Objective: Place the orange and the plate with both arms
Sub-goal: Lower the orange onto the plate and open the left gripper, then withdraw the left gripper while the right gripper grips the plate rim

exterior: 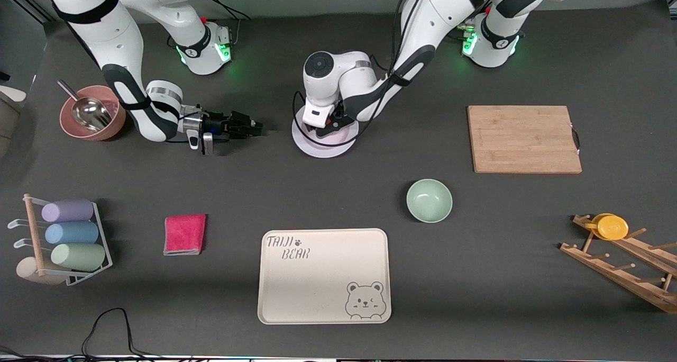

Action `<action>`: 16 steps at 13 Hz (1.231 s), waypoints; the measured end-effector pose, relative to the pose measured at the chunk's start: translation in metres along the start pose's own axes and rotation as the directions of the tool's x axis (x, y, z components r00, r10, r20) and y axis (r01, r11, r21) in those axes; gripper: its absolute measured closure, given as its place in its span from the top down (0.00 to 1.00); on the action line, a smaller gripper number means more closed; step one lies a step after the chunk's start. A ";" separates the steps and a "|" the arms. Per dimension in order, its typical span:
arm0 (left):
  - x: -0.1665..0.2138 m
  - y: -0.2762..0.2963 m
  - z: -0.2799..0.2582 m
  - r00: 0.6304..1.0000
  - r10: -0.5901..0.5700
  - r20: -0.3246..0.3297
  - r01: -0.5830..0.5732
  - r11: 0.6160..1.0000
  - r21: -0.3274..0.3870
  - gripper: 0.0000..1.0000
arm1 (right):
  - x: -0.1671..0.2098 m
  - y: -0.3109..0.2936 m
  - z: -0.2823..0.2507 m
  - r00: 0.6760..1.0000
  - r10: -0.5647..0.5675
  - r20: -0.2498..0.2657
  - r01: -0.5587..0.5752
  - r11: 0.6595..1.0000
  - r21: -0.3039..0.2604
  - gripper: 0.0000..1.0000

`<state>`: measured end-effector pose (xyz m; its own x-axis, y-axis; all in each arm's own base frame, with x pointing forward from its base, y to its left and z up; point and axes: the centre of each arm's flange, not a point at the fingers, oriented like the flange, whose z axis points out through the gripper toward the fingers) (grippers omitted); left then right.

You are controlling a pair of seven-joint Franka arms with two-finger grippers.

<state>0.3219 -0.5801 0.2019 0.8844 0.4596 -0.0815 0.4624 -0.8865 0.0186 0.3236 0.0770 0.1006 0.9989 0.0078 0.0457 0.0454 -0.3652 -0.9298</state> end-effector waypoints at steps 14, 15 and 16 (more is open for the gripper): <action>0.315 -0.160 -0.283 0.977 0.215 0.006 -0.214 0.969 0.124 1.00 | 0.008 0.004 0.032 1.000 -0.013 -0.009 0.013 1.000 0.010 0.47; 0.338 -0.194 -0.306 0.969 0.247 0.000 -0.245 0.962 0.121 1.00 | 0.009 0.000 0.045 1.000 -0.013 -0.013 0.013 1.000 0.017 0.47; 0.355 -0.227 -0.323 0.960 0.279 -0.004 -0.277 0.954 0.118 1.00 | 0.009 -0.004 0.058 1.000 -0.013 -0.020 0.014 1.000 0.025 0.47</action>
<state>0.5510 -0.1982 0.4909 0.9786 0.1941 -0.0687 0.1888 -0.9790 -0.0776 0.3327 0.1329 0.0839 0.9978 -0.0059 0.0653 0.0594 -0.3415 -0.9380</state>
